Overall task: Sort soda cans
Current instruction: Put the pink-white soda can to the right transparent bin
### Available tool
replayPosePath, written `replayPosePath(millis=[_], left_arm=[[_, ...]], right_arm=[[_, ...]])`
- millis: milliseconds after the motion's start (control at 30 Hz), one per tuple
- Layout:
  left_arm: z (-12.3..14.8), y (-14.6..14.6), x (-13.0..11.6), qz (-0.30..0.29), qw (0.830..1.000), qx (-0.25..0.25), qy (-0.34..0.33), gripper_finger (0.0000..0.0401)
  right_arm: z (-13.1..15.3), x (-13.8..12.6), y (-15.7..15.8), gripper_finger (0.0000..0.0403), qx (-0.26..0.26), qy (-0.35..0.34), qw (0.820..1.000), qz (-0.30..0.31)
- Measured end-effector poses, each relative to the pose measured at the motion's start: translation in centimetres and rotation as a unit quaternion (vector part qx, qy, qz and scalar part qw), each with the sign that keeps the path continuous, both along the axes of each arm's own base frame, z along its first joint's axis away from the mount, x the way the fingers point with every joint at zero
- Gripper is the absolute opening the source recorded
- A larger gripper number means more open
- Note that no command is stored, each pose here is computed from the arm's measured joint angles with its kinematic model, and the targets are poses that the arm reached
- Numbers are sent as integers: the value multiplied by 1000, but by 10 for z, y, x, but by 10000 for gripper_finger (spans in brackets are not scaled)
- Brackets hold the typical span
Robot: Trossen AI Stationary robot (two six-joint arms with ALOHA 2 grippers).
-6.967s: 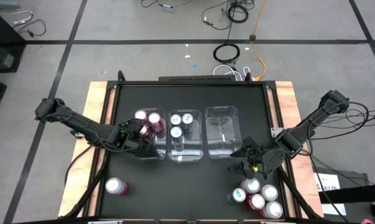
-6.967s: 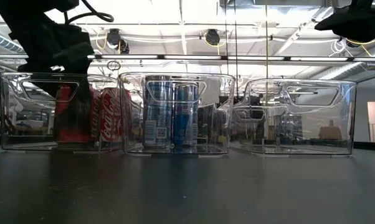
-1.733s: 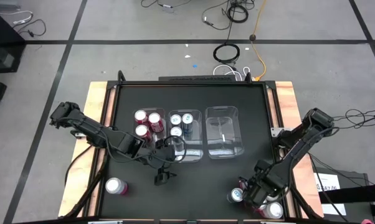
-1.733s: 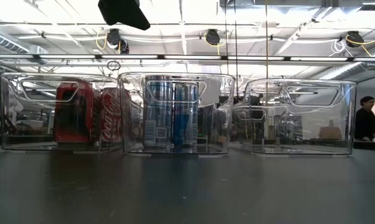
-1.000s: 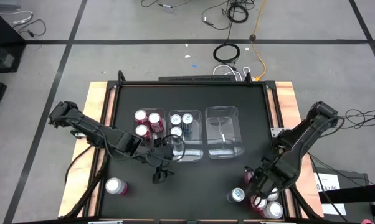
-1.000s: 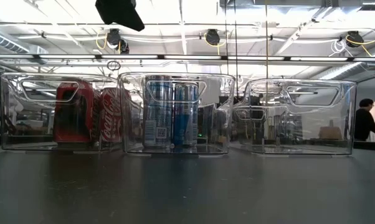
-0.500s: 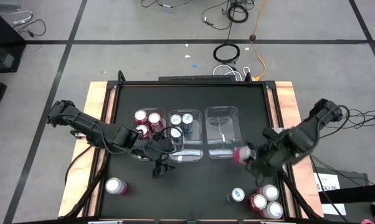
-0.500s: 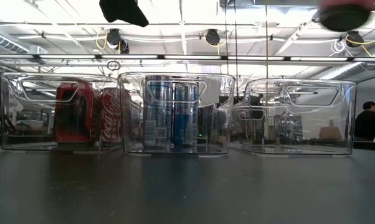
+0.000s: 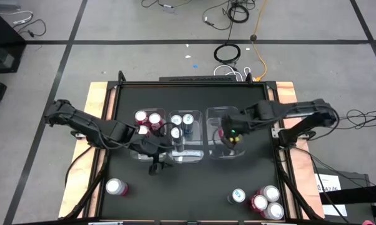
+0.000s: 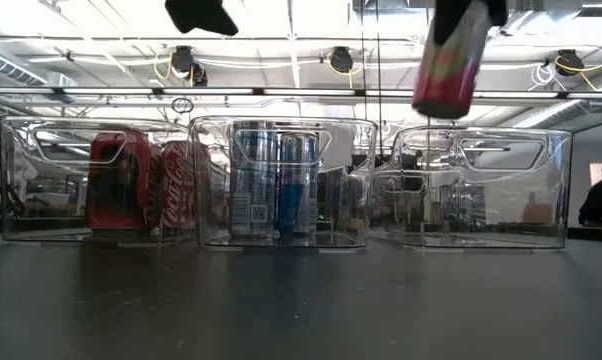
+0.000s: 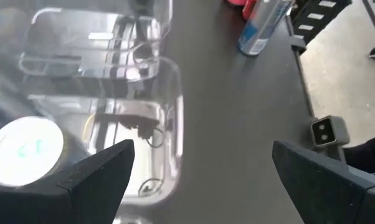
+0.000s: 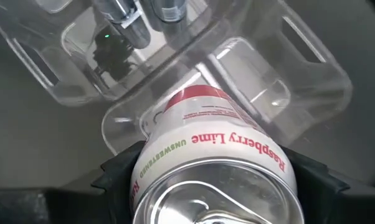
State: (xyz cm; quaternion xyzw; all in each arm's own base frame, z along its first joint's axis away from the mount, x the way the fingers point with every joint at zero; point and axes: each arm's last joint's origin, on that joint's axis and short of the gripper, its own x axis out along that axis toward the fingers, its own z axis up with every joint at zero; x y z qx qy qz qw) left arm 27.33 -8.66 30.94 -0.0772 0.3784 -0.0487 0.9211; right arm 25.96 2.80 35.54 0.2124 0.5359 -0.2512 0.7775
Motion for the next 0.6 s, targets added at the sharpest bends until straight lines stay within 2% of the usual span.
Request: replayPosePath(millis=[200, 433, 600], left_arm=[[-6, 9, -22, -4, 1000, -5, 3, 388], [-10, 20, -49, -4, 1000, -8, -21, 388], [-13, 25, -66, 3, 999, -18, -33, 388]], right_arm=[[-22, 2, -28, 276, 4, 37, 999, -31], [-45, 11, -59, 276, 20, 33, 997, -74], [-76, 16, -78, 276, 43, 68, 994, -75]])
